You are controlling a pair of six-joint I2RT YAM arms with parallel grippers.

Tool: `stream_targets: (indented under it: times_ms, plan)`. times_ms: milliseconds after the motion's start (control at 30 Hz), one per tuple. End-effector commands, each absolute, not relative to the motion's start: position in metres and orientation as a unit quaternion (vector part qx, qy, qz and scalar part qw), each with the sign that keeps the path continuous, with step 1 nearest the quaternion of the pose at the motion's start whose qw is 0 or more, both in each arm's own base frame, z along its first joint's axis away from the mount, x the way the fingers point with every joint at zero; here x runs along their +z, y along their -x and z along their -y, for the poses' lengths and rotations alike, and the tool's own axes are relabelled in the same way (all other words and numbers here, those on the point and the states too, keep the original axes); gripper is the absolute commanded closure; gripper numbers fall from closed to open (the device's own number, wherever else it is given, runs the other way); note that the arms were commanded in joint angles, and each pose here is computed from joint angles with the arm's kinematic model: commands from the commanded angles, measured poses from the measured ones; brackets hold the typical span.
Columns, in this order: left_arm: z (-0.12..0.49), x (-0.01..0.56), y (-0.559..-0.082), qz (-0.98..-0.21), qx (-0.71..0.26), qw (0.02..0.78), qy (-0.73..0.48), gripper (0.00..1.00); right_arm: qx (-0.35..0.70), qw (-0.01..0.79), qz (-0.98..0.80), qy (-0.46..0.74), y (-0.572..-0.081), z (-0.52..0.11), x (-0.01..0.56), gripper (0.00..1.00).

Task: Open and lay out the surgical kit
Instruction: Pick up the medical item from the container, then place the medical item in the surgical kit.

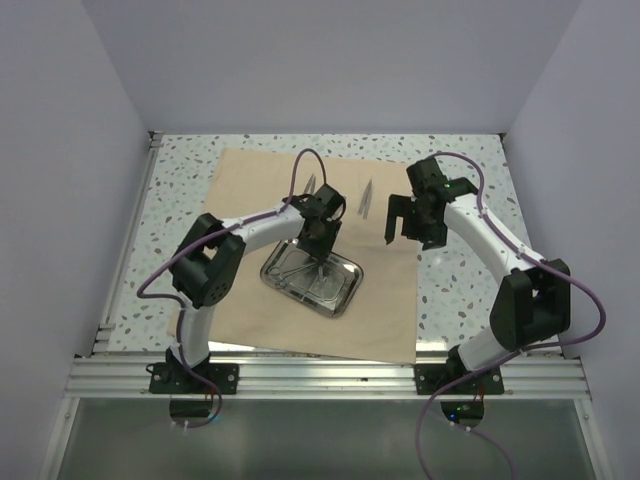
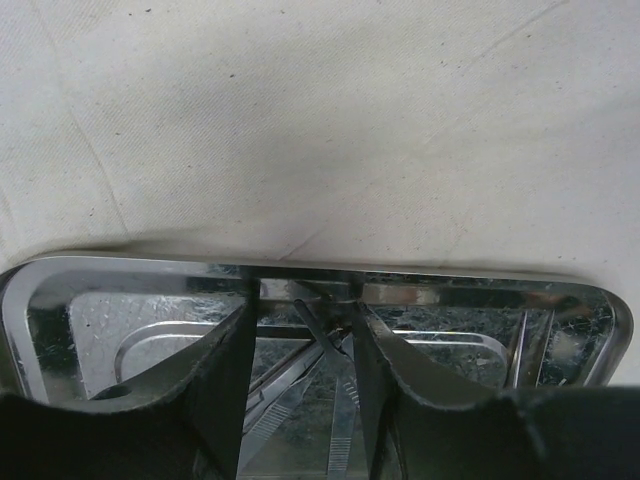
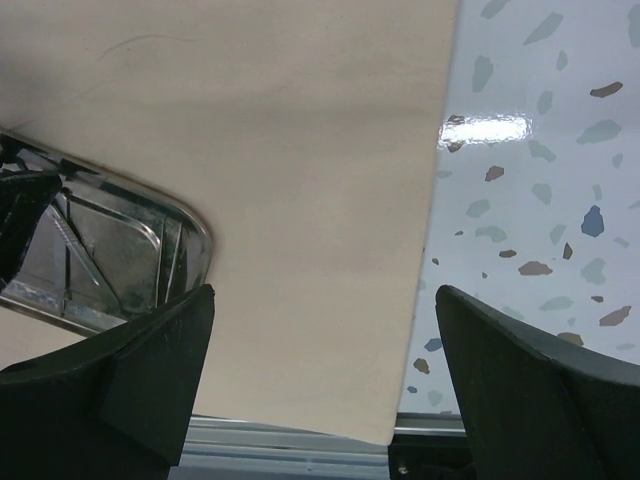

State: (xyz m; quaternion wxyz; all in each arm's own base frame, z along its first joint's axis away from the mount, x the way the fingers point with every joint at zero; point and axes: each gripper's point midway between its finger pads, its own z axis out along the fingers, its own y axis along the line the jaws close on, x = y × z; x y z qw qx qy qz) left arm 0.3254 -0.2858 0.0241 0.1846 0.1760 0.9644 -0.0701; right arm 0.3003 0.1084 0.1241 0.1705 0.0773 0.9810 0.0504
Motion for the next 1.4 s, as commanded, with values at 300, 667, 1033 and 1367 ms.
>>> stream_targets:
  times_ms: [300, 667, 1033, 1367]
  plan:
    - [0.290, 0.011, -0.327, -0.970, -0.072, 0.173, -0.157, 0.76, 0.057, 0.186, -0.979, -0.064, -0.301, -0.110, 0.132, 0.04]
    - [0.310, 0.088, -0.347, -0.956, -0.109, 0.217, -0.166, 1.00, 0.053, 0.183, -0.980, -0.062, -0.298, -0.108, 0.129, 0.04]
    - [0.246, 0.147, -0.427, -0.943, -0.060, 0.289, -0.150, 1.00, 0.045, 0.177, -0.982, -0.059, -0.298, -0.106, 0.128, 0.04]
    - [0.187, 0.132, -0.539, -0.930, -0.021, 0.357, -0.089, 1.00, 0.030, 0.162, -0.984, -0.059, -0.296, -0.101, 0.125, 0.04]
